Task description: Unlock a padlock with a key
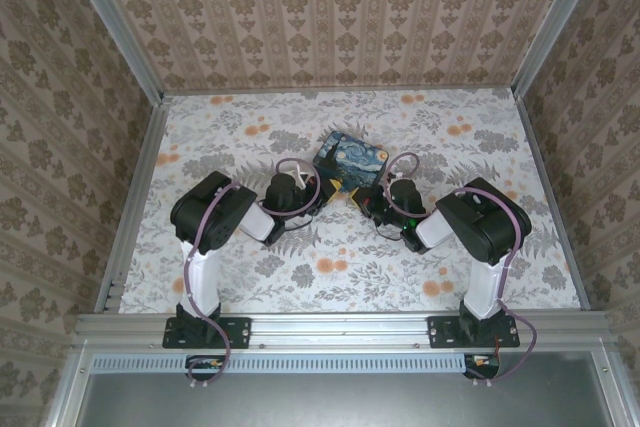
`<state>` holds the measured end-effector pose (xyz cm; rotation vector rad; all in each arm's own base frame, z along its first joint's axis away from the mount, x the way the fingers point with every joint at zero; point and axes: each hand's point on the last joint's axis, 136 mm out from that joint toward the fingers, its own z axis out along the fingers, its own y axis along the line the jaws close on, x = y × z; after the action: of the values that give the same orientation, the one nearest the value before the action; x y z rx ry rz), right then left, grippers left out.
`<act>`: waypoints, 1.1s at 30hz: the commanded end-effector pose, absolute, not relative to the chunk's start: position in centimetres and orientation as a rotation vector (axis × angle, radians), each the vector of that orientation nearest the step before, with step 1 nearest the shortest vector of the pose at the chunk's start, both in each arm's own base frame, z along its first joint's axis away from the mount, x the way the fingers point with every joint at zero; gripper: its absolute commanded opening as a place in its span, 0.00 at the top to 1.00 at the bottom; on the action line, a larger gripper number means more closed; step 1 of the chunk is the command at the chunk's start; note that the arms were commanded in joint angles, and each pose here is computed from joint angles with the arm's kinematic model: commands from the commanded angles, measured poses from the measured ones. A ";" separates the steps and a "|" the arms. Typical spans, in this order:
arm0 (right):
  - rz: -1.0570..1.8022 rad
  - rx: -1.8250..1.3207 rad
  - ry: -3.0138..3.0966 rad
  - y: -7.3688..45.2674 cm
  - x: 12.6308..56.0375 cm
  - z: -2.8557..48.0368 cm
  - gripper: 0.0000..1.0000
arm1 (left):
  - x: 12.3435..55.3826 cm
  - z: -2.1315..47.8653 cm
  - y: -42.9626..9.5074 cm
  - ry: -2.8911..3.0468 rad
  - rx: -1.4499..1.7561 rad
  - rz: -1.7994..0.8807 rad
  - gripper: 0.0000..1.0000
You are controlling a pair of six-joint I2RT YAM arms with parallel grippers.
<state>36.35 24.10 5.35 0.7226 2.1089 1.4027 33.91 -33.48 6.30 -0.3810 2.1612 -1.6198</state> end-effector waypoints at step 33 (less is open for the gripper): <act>1.341 0.141 1.925 25.5 39.1 13.9 1.00 | 30.4 6.0 -34.9 2.214 -0.346 -1.744 1.00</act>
<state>37.30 24.11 7.31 0.3235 2.1012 1.2983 33.98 -33.37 7.68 -0.4453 2.0787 -1.6787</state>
